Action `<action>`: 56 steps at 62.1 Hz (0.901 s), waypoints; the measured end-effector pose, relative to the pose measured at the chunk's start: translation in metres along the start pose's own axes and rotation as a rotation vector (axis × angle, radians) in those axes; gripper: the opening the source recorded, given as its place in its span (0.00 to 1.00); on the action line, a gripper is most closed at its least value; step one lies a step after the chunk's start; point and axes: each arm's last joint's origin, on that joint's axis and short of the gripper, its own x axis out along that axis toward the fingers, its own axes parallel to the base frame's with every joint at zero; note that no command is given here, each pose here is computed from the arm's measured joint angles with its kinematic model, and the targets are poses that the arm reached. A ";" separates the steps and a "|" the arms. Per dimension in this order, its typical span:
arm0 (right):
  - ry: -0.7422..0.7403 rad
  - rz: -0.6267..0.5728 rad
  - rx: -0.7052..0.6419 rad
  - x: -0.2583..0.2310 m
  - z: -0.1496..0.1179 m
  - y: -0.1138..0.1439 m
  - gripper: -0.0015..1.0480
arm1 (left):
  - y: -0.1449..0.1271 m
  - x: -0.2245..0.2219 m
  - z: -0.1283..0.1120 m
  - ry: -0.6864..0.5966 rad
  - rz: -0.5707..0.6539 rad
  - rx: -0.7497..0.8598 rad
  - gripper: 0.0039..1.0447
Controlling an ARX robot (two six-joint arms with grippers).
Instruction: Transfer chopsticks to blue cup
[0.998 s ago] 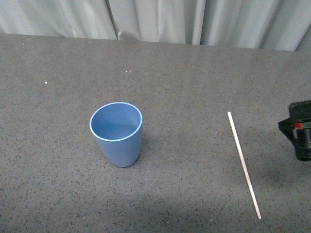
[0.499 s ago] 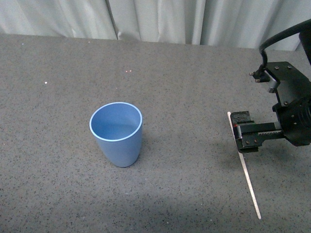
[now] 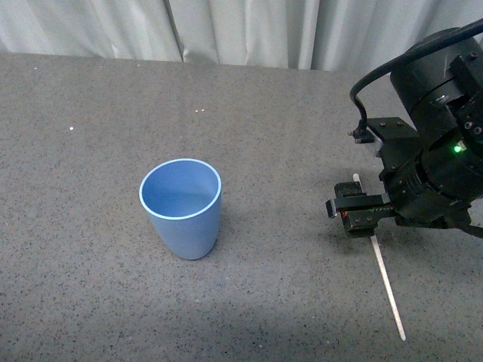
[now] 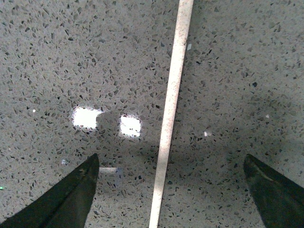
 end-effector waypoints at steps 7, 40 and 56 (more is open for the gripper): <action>0.031 -0.001 0.001 0.007 -0.002 0.003 0.49 | 0.000 0.000 0.000 0.000 0.000 0.000 0.94; -0.015 0.016 0.054 0.001 0.000 0.002 0.01 | 0.000 0.000 0.000 0.000 0.000 0.000 0.94; -0.415 0.172 0.015 -0.064 0.017 0.008 0.01 | 0.000 0.000 0.000 0.000 0.000 0.000 0.94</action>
